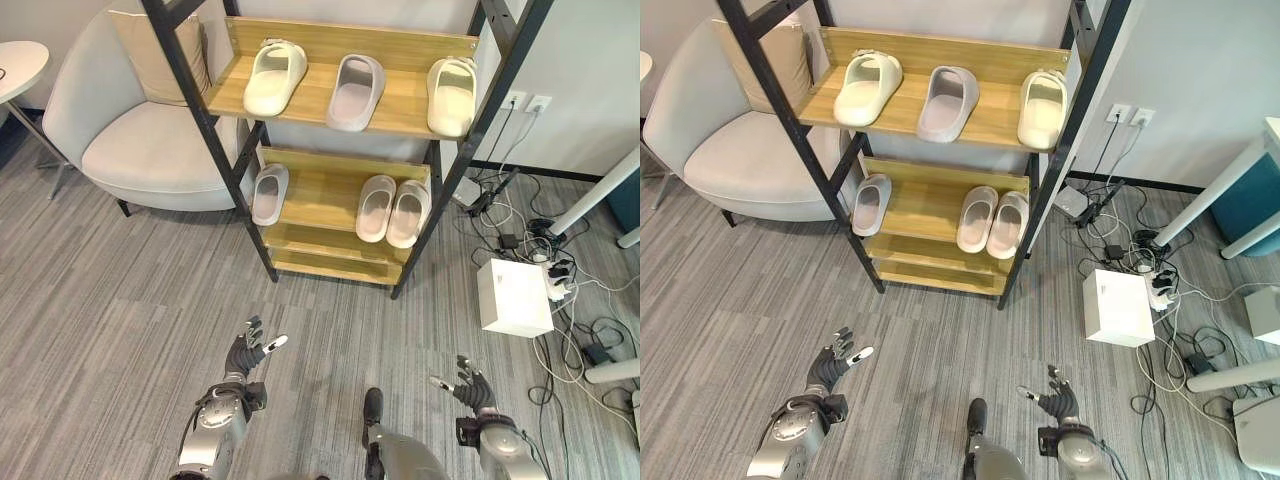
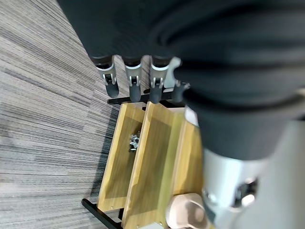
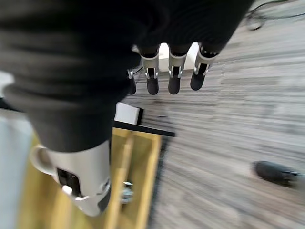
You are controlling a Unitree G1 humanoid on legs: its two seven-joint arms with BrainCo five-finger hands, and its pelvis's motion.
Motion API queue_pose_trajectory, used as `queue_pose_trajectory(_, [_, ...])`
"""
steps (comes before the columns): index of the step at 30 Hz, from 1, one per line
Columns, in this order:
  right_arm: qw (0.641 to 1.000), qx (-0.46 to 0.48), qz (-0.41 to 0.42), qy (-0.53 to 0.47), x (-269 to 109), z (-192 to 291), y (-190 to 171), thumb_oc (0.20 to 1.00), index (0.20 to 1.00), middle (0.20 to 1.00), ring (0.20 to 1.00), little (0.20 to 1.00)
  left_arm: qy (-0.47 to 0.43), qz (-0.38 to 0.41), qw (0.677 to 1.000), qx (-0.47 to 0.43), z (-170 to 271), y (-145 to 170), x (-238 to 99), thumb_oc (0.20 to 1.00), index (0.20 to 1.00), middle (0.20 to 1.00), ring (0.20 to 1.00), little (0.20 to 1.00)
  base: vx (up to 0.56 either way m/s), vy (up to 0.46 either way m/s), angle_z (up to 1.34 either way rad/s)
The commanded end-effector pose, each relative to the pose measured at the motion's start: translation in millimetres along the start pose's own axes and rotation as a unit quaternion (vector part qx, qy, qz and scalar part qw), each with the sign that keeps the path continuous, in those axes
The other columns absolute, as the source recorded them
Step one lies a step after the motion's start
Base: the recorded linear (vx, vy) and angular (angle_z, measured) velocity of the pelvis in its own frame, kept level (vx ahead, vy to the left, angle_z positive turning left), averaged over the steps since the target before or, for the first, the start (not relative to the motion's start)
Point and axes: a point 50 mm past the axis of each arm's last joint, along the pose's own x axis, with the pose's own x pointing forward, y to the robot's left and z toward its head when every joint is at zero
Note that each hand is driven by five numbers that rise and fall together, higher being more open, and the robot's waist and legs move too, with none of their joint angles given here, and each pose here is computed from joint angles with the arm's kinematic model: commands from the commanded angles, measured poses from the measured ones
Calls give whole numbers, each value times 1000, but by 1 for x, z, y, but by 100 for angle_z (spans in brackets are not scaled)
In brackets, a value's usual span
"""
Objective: Arrange the slippers neatly on the shoe rack.
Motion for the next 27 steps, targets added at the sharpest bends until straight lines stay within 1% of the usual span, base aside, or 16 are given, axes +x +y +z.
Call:
queue_pose_trajectory(1, [998,9,-19,-57,6,26,-15,1000,1000,1000,1000,1000,-72,-15,997,-6,37,-7,12,1000,1000,1000,1000,1000,171,-7,-8])
queue_pose_trajectory(7, [998,14,-52,-45,7,21,-27,1000,1000,1000,1000,1000,-72,-12,997,4,38,-10,14,1000,1000,1000,1000,1000,214,110,-7])
queue_pose_trajectory(10, [998,7,-45,-36,5,16,-24,1000,1000,1000,1000,1000,-71,-10,997,3,35,-9,13,1000,1000,1000,1000,1000,226,208,-30])
queue_pose_trajectory(15, [999,12,-8,-31,5,16,-1,1000,1000,1000,1000,1000,-56,-8,998,24,28,1,8,1000,1000,1000,1000,1000,218,358,-38])
queue_pose_trajectory(19, [999,11,2,-36,7,20,7,1000,1000,1000,1000,1000,-72,0,997,23,36,5,11,1000,1000,1000,1000,1000,61,36,21])
queue_pose_trajectory(20, [999,1,5,-32,6,17,6,1000,1000,1000,1000,1000,-67,-1,998,19,33,5,10,1000,1000,1000,1000,1000,219,-133,35])
queue_pose_trajectory(22, [998,-50,24,-40,3,17,6,1000,1000,1000,1000,1000,-47,-17,999,16,22,-1,5,1000,1000,1000,1000,1000,213,-172,15])
queue_pose_trajectory(24, [986,-128,51,-90,-3,33,10,1000,1000,1000,1000,1000,-47,-31,998,30,22,-5,3,1000,1000,1000,1000,1000,65,-100,8])
queue_pose_trajectory(26, [979,-158,59,-117,-10,40,10,1000,1000,1000,1000,1000,-48,-37,997,42,21,-6,2,1000,1000,1000,1000,1000,14,-41,10])
queue_pose_trajectory(27, [963,-203,61,-166,-18,56,8,1000,1000,1000,1000,1000,-53,-38,996,55,23,-8,3,1000,1000,1000,1000,1000,0,0,0])
